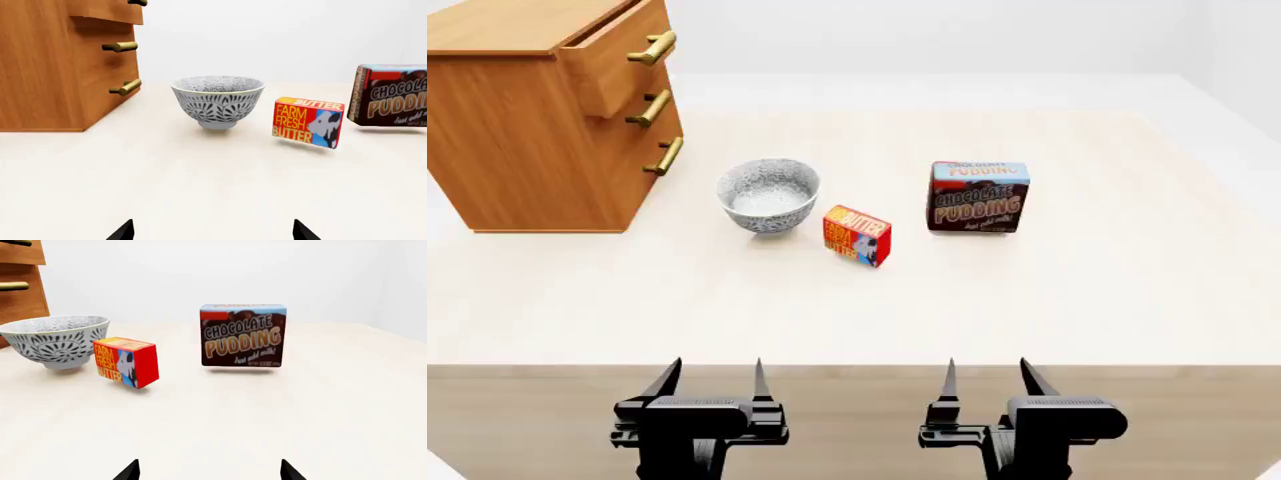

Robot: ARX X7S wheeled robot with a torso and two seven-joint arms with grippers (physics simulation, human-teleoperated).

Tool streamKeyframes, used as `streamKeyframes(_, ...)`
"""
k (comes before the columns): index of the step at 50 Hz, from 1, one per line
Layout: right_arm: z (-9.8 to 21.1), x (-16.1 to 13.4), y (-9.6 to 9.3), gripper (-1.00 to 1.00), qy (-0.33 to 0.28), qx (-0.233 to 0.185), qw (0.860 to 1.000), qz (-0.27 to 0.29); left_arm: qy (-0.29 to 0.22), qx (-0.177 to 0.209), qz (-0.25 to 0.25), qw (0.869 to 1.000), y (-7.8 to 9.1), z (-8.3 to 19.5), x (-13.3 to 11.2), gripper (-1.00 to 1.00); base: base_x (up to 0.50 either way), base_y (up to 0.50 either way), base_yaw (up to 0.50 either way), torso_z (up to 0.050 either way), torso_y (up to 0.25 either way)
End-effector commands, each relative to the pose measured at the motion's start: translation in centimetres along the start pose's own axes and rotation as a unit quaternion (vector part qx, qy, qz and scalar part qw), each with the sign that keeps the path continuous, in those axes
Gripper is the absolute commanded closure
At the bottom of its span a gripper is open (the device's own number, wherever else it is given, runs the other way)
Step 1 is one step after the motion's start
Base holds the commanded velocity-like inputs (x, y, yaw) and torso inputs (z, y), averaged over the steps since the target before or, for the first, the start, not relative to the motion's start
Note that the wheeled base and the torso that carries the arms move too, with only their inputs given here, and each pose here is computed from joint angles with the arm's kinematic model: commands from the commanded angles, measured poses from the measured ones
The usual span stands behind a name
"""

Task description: Put the butter at the back in the top drawer of the cabinet and close it.

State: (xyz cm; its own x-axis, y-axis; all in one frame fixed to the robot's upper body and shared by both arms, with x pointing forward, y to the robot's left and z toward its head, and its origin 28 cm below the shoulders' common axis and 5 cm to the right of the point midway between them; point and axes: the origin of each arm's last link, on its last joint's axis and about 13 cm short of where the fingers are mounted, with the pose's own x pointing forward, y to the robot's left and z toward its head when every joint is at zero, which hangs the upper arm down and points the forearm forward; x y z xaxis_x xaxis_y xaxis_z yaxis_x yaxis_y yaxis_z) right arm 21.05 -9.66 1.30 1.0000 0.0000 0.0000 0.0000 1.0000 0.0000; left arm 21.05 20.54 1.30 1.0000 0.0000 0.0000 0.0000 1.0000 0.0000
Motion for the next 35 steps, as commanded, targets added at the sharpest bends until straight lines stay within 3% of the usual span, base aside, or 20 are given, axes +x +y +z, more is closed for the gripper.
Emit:
streamKeyframes(1, 0.02, -0.03, 0.02, -1.00, -0.001, 0.001, 1.000, 0.000, 0.000, 0.000, 0.000, 1.000, 0.00, -0.02, 0.03, -1.00, 0.00, 0.00, 0.00, 0.000, 0.000)
streamKeyframes(11, -0.08, 0.08, 0.08, -1.00, 0.000, -0.004, 1.000, -0.002, 0.001, -0.003, -0.002, 1.000, 0.04, -0.17, 0.24, -1.00, 0.00, 0.02, 0.00, 0.000, 0.000)
streamKeyframes(35, -0.13, 0.05, 0.06, -1.00, -0.002, -0.006, 1.000, -0.003, 0.009, -0.015, -0.006, 1.000, 0.25, -0.26, 0.54, -1.00, 0.01, 0.46, 0.00, 0.000, 0.000)
